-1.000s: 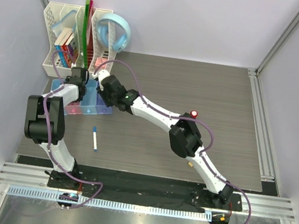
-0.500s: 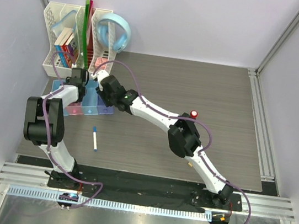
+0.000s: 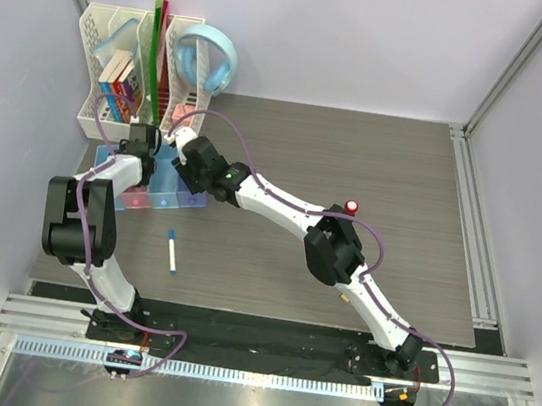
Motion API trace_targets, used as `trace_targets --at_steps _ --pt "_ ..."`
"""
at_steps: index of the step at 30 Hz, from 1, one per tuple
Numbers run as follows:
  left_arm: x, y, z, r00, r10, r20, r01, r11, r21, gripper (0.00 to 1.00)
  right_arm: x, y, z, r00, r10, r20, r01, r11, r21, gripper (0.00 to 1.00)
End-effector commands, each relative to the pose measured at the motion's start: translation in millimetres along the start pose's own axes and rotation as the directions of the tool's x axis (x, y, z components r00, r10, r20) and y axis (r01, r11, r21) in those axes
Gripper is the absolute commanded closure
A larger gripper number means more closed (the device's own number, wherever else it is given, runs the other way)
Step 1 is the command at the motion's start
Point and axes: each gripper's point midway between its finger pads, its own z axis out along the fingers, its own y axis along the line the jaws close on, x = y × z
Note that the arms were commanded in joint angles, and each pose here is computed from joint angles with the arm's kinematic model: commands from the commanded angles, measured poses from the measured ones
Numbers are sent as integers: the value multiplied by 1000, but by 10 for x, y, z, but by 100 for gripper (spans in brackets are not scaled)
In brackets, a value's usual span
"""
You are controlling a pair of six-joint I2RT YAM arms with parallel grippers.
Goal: Sort the stationery into containers
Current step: Place the stapler in the storage box, then move the storage box to the center of the board.
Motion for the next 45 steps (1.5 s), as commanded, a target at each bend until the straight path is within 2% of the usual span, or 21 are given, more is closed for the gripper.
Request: trace_targets --at_steps 1,5,9,18,23,24,28,30,31,37,41,45 --pt "268 -215 -40 996 58 -70 -51 994 92 80 -306 -19 -70 997 -1 81 0 1000 17 59" --pt "288 -261 -7 995 65 -79 -56 993 107 80 -548 -154 -235 992 -14 126 5 998 66 59" --pt "316 -355 49 992 84 -94 -73 990 118 80 -932 -469 -607 980 -59 190 26 985 172 57" --pt "110 -688 -36 990 139 -38 -132 979 157 81 -978 -1418 -1253 980 -60 189 -8 941 339 57" --pt "39 -920 -82 983 184 -14 -178 968 175 80 -629 -1992 -1492 990 -14 142 -46 910 412 56" --pt "27 -967 -72 981 195 -14 -190 966 174 81 -652 -2210 -1652 986 0 166 -75 893 443 56" --pt "-22 -1182 -116 972 234 2 -230 955 186 80 -151 -2596 -1797 993 42 111 -92 864 495 56" --pt "-70 -1293 -175 969 246 13 -244 950 196 80 -79 -2712 -1912 991 49 123 -106 852 512 56" --pt "-65 -1312 -172 969 246 6 -243 953 182 81 130 -2806 -1922 994 65 89 -102 844 527 56" --pt "-215 -1524 -316 967 254 19 -253 945 206 81 502 -2998 -2047 992 100 73 -124 823 554 56" --pt "-334 -1611 -373 964 265 6 -259 941 218 82 592 -3033 -2098 989 119 86 -147 816 559 56" --pt "-414 -1751 -440 977 213 -30 -198 944 265 82 703 -3040 -2137 988 131 79 -153 809 567 56"
